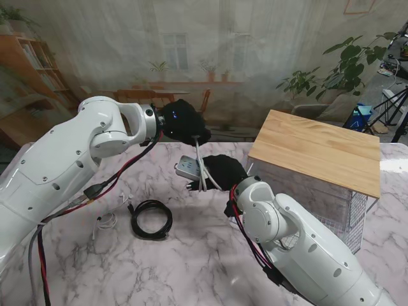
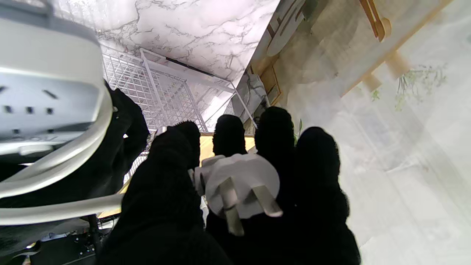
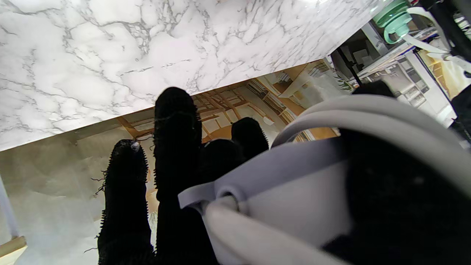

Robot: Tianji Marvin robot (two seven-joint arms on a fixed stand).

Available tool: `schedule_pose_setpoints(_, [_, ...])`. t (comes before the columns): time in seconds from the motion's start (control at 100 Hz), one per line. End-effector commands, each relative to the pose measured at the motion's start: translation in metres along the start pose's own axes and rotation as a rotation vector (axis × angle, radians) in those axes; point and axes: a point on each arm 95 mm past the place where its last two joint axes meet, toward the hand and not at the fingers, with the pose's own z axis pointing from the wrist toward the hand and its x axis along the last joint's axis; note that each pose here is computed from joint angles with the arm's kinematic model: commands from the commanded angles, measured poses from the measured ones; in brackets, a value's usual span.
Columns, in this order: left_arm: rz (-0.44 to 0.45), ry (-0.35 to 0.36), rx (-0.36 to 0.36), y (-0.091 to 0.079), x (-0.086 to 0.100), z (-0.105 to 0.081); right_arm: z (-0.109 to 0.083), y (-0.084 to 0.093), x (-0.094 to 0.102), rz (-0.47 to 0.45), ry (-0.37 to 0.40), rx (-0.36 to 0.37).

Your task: Load the small electronics into the mesh drawer

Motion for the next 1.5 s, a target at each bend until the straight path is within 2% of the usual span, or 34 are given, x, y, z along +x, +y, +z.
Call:
schedule_pose_setpoints(0.0, [-0.014,-0.015,-0.023,0.000,-0.006,0.004,-0.005,-0.004,0.007,0.003,0.024,0.001])
schedule_pose_setpoints(0.19, [0.003,0.020,-0.091,0.014,-0.006,0.017,-0.008,-0.005,0.009,0.012,0.040,0.001])
schedule_pose_setpoints(0.35, [-0.028,0.010,-0.132,0.027,-0.007,0.026,-0.010,-0.004,0.010,0.024,0.048,-0.002])
schedule_pose_setpoints(0.59, [-0.049,0.019,-0.151,0.035,-0.004,0.031,-0.013,-0.003,0.012,0.034,0.066,-0.005])
schedule_pose_setpoints(0.86, [-0.051,0.051,-0.201,0.053,0.000,0.037,-0.015,-0.001,0.012,0.041,0.072,-0.012])
schedule_pose_setpoints(1.09, [-0.061,0.071,-0.192,0.055,0.002,0.039,-0.016,0.000,0.012,0.047,0.068,-0.011])
schedule_pose_setpoints(1.49, [-0.035,0.097,-0.247,0.061,0.003,0.039,-0.017,0.004,0.011,0.056,0.058,-0.023])
